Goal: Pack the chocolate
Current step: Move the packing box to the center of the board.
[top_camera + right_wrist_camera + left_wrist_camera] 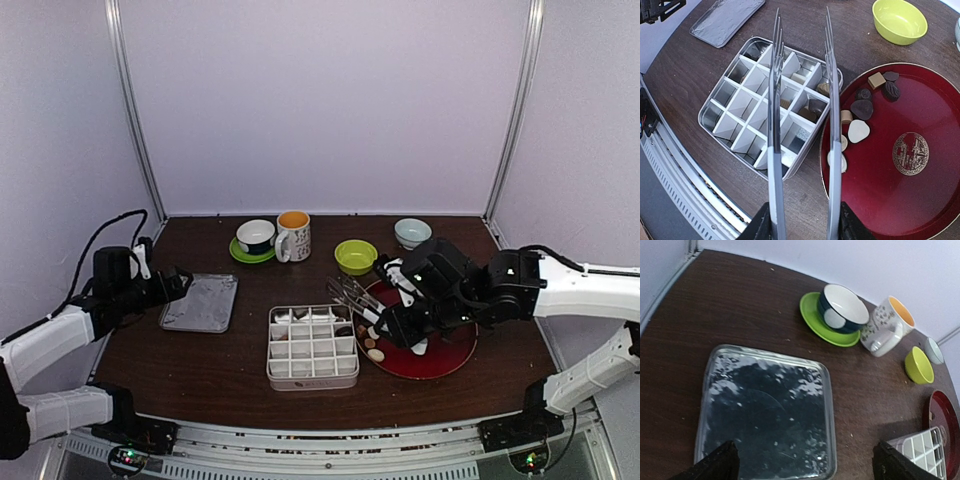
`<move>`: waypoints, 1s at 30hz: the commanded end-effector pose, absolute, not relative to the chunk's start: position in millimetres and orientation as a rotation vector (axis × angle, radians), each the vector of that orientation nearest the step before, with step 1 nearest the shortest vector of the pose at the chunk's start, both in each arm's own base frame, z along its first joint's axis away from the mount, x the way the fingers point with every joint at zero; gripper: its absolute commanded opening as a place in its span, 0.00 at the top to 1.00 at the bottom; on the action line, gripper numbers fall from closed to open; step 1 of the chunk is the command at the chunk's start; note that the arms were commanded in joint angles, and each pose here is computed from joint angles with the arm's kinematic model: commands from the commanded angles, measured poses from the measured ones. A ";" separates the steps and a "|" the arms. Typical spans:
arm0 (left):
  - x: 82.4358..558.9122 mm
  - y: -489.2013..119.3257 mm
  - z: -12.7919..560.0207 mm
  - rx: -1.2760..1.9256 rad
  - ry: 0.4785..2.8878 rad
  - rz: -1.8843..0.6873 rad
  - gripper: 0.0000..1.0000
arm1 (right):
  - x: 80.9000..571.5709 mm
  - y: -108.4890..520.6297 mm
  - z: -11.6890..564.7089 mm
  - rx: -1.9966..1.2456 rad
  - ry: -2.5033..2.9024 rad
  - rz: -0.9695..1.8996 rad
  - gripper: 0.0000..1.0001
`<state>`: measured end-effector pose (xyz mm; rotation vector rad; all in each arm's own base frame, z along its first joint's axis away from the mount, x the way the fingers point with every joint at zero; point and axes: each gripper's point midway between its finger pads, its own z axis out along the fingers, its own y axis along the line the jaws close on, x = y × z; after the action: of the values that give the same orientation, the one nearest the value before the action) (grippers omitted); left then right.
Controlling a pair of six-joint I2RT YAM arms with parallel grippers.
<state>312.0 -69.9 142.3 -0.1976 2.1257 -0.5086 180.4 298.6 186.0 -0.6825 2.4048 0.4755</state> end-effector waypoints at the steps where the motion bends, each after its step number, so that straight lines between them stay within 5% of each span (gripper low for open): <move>1: 296.0 -108.5 150.8 -0.091 2.186 -0.626 0.06 | 189.5 289.3 196.2 -0.606 2.364 0.474 0.60; 30: 216.0 -240.9 116.4 0.394 2.380 -1.019 0.17 | 163.9 208.0 131.4 -0.590 2.626 0.283 0.60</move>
<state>214.0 -219.8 103.0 0.3673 2.4337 -0.9107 169.5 221.9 130.9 -0.5937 2.5807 0.3030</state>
